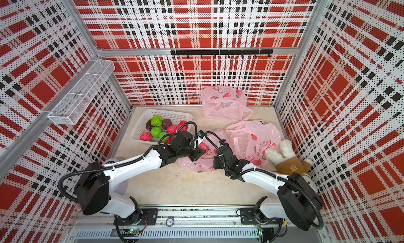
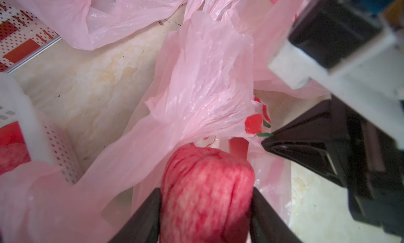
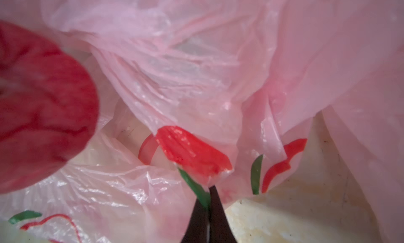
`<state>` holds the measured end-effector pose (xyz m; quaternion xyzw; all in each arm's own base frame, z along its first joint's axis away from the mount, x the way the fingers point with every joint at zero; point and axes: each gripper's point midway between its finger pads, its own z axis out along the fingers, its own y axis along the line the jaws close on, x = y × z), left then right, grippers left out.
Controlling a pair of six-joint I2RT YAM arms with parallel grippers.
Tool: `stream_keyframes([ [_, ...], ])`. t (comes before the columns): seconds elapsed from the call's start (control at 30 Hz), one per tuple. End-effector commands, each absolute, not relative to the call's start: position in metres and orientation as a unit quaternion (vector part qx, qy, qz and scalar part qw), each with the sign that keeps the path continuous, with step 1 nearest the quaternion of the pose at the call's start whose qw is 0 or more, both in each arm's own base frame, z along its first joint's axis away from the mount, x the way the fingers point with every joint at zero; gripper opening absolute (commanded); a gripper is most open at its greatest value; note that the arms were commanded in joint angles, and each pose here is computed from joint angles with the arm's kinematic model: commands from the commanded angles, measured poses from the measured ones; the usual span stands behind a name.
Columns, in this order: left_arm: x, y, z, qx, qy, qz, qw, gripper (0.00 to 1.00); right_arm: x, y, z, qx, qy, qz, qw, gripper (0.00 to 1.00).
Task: Untie the knot of a plastic bag & take out the apple
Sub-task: Pick up the apple from the plastic bag, then place the apple in the basket.
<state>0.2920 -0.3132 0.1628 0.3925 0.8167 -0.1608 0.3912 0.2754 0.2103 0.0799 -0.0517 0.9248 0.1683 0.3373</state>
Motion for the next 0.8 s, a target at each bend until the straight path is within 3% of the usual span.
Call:
stream_keyframes([
  [0.0, 0.278, -0.304, 0.177, 0.414, 0.796, -0.173, 0.405, 0.6, 0.279, 0.212, 0.084, -0.048, 0.92, 0.176, 0.346, 0.0],
  [0.17, 0.27, -0.274, 0.212, 0.399, 0.779, -0.157, 0.457, 0.59, 0.279, 0.212, 0.086, -0.043, 0.92, 0.178, 0.347, 0.0],
  [0.43, 0.294, -0.201, 0.278, 0.318, 0.775, -0.129, 0.53, 0.58, 0.283, 0.216, 0.094, -0.047, 0.917, 0.182, 0.351, 0.0],
  [0.77, 0.379, -0.122, 0.333, 0.196, 0.79, -0.128, 0.566, 0.55, 0.283, 0.217, 0.103, -0.054, 0.915, 0.184, 0.355, 0.0],
])
